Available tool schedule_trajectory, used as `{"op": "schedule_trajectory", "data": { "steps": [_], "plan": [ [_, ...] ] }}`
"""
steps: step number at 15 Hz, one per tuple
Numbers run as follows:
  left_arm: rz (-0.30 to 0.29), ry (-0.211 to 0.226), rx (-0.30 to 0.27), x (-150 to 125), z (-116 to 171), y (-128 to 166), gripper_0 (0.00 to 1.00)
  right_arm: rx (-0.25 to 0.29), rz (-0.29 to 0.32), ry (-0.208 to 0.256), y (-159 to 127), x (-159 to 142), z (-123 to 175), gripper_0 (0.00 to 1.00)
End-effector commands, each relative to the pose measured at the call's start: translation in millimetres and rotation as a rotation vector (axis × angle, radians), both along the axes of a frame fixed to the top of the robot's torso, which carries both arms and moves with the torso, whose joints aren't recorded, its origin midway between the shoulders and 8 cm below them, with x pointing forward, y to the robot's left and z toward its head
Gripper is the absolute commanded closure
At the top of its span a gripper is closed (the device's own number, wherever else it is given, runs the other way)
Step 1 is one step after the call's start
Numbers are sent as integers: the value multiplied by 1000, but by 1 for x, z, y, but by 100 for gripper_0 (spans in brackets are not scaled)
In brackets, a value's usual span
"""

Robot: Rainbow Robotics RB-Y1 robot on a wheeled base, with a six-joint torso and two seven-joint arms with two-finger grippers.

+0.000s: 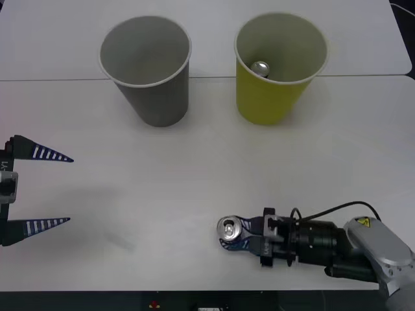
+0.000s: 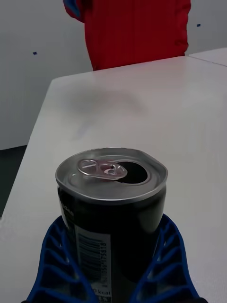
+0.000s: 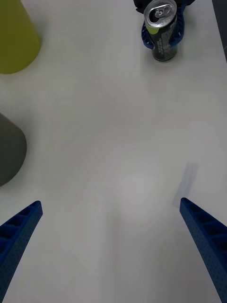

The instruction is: Put the can into the green bin and the plastic bottle into the gray bin

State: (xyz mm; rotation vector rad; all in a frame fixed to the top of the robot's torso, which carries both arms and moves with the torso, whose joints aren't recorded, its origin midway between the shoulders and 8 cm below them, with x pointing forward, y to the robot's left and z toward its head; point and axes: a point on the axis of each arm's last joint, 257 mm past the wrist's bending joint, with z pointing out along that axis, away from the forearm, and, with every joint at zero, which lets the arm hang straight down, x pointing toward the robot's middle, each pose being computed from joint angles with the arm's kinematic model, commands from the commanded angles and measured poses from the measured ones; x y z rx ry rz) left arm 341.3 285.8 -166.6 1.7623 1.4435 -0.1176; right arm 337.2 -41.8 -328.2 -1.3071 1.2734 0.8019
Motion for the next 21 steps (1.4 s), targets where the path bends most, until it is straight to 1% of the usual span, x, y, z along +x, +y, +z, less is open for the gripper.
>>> {"op": "schedule_trajectory", "data": {
  "steps": [1, 3, 5, 7, 9, 10, 11, 12, 13, 15, 17, 21],
  "plan": [
    [0, 0, 0, 0, 0, 0, 0, 23, 4, 19, -7, -2, 7, 100],
    [0, 0, 0, 0, 0, 0, 0, 34, 6, 34, -15, -3, 13, 100],
    [0, 0, 0, 0, 0, 0, 0, 73, 5, 100, -20, -6, 25, 100],
    [0, 0, 0, 0, 0, 0, 0, 66, 2, 145, -30, -6, 37, 100],
    [0, 0, 0, 0, 0, 0, 0, 54, -23, 198, -43, -4, 50, 100],
    [0, 0, 0, 0, 0, 0, 0, 51, -39, 216, -46, -1, 59, 100],
    [0, 0, 0, 0, 0, 0, 0, 44, -70, 245, -53, 2, 68, 100],
    [0, 0, 0, 0, 0, 0, 0, 37, -89, 261, -56, 3, 75, 100],
    [0, 0, 0, 0, 0, 0, 0, 21, -112, 266, -61, 7, 84, 100],
    [0, 0, 0, 0, 0, 0, 0, -34, -170, 293, -76, 14, 102, 100],
    [0, 0, 0, 0, 0, 0, 0, -68, -234, 339, -84, 20, 119, 100],
    [0, 0, 0, 0, 0, 0, 0, -105, -349, 422, -91, 30, 141, 100]
  ]
}}
